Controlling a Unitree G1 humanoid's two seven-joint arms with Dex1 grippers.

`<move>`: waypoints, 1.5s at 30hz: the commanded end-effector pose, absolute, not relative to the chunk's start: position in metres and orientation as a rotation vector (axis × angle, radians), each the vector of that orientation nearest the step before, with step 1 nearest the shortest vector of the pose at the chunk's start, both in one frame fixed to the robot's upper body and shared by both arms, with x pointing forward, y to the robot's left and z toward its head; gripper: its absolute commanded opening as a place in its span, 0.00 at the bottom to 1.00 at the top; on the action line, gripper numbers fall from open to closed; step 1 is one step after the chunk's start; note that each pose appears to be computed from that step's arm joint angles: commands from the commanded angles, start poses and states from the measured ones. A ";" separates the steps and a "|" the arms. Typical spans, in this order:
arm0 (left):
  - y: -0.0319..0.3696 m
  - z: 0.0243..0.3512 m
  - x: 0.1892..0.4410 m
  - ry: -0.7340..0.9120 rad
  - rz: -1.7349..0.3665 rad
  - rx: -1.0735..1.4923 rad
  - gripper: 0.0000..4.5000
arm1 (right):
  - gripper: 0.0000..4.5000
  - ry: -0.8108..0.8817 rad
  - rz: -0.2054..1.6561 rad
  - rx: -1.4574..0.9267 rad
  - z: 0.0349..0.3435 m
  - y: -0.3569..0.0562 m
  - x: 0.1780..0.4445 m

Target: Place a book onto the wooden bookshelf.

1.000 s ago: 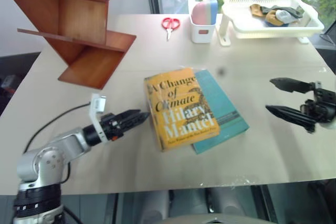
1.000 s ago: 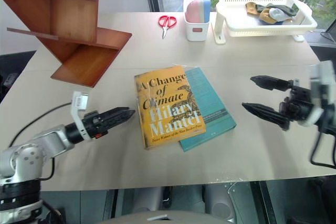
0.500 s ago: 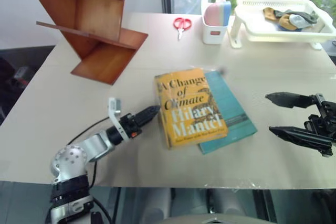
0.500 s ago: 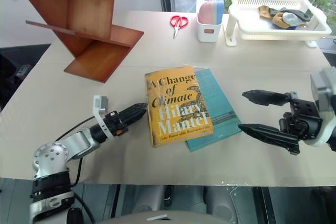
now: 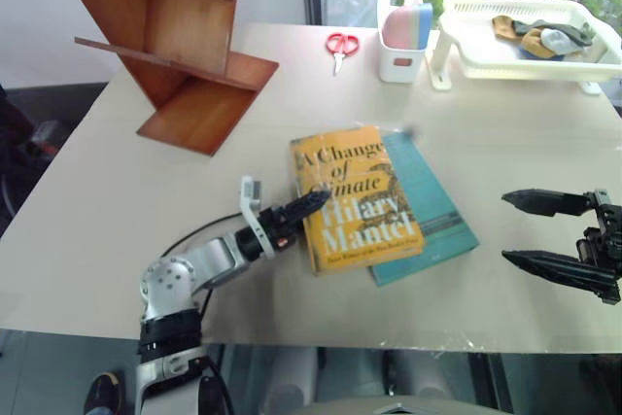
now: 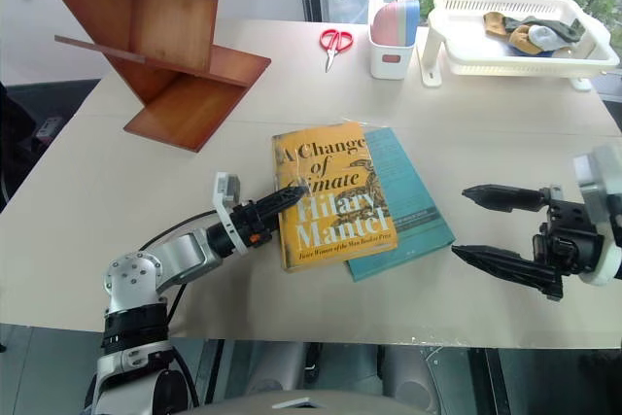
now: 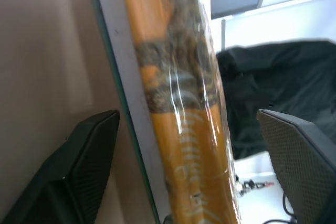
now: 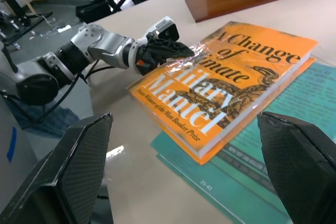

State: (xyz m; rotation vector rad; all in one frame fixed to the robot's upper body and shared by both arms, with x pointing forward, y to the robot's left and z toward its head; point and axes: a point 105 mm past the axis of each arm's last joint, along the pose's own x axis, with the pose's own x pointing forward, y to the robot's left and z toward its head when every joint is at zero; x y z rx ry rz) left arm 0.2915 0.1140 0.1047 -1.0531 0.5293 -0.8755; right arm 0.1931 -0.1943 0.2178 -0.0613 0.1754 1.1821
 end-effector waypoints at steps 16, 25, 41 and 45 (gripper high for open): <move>0.117 0.249 0.293 0.136 -1.055 -0.372 0.17 | 1.00 0.076 1.100 -0.056 0.215 -0.217 0.213; 0.132 0.337 0.282 -0.453 -1.084 0.770 0.17 | 1.00 0.009 1.129 -0.052 0.217 -0.215 0.233; 0.255 0.371 0.338 -0.472 -0.499 1.623 0.17 | 1.00 -0.195 1.212 0.069 0.265 -0.210 0.236; 0.276 0.360 0.343 -0.348 -0.508 1.627 0.17 | 1.00 -0.195 1.211 0.063 0.265 -0.210 0.238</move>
